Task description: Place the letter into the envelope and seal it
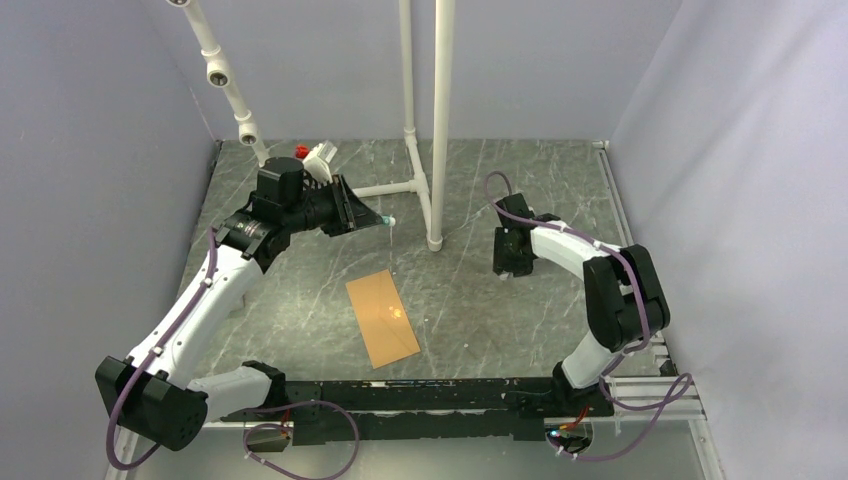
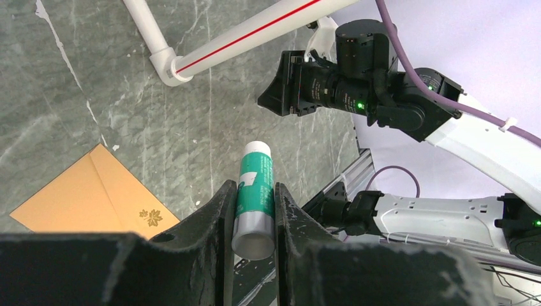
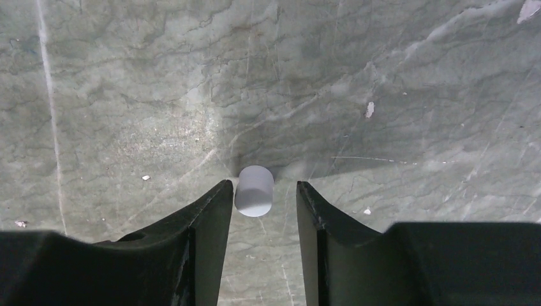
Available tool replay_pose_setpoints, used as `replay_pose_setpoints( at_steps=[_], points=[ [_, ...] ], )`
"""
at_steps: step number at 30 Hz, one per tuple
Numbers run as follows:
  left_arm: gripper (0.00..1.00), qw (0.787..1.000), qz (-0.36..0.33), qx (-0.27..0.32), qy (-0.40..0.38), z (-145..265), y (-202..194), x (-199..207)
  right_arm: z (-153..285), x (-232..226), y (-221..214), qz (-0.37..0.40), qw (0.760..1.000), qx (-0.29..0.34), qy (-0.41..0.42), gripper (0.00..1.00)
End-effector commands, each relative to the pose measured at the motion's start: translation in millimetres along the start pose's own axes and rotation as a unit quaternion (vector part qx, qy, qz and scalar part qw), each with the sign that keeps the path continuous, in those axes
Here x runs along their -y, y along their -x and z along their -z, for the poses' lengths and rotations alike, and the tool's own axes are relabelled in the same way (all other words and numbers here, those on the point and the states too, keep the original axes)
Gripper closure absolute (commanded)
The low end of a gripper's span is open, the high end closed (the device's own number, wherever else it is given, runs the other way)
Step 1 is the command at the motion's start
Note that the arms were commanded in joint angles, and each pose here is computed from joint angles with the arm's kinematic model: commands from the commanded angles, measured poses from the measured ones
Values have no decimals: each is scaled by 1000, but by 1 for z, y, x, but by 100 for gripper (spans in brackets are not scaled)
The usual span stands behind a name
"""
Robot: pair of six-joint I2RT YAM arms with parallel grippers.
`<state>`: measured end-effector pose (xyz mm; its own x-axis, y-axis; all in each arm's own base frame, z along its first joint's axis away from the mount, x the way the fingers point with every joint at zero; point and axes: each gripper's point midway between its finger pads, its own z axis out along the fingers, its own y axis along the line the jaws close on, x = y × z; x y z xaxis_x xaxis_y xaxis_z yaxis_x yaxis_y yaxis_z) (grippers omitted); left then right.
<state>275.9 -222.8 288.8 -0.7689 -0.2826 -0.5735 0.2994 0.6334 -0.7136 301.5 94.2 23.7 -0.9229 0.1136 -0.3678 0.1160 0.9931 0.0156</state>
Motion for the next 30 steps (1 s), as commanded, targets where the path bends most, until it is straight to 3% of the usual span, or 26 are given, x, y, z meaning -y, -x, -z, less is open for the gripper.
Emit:
replay_pose_setpoints(
  at_steps=[1, 4, 10, 15, 19, 22, 27, 30],
  points=[
    [98, 1000, -17, 20, -5, 7, 6, 4, -4, -7, 13, -9, 1000, 21, 20, 58],
    [97, 1000, -16, 20, -5, 7, 6, 3, -6, -8, 13, -2, 1000, 15, 22, 68],
    [98, 1000, -19, 23, -5, 8, 8, 4, -2, -11, 13, -1, 1000, 5, 29, 98],
    [98, 999, -23, 23, -29, 7, 10, 13, 39, -21, 41, 2, 996, 59, 67, 100],
    [98, 996, -32, 15, -80, 5, 11, 31, 106, -52, 67, 32, 973, 138, 185, 100],
    [98, 991, -46, 11, -129, 5, 12, 47, 165, -88, 70, 65, 926, 188, 320, 100],
    [98, 976, -66, -5, -207, 10, 9, 72, 267, -132, 50, 116, 805, 237, 532, 100],
    [98, 962, -81, -24, -259, 16, 6, 89, 317, -142, 42, 135, 741, 252, 608, 100]
  ],
)
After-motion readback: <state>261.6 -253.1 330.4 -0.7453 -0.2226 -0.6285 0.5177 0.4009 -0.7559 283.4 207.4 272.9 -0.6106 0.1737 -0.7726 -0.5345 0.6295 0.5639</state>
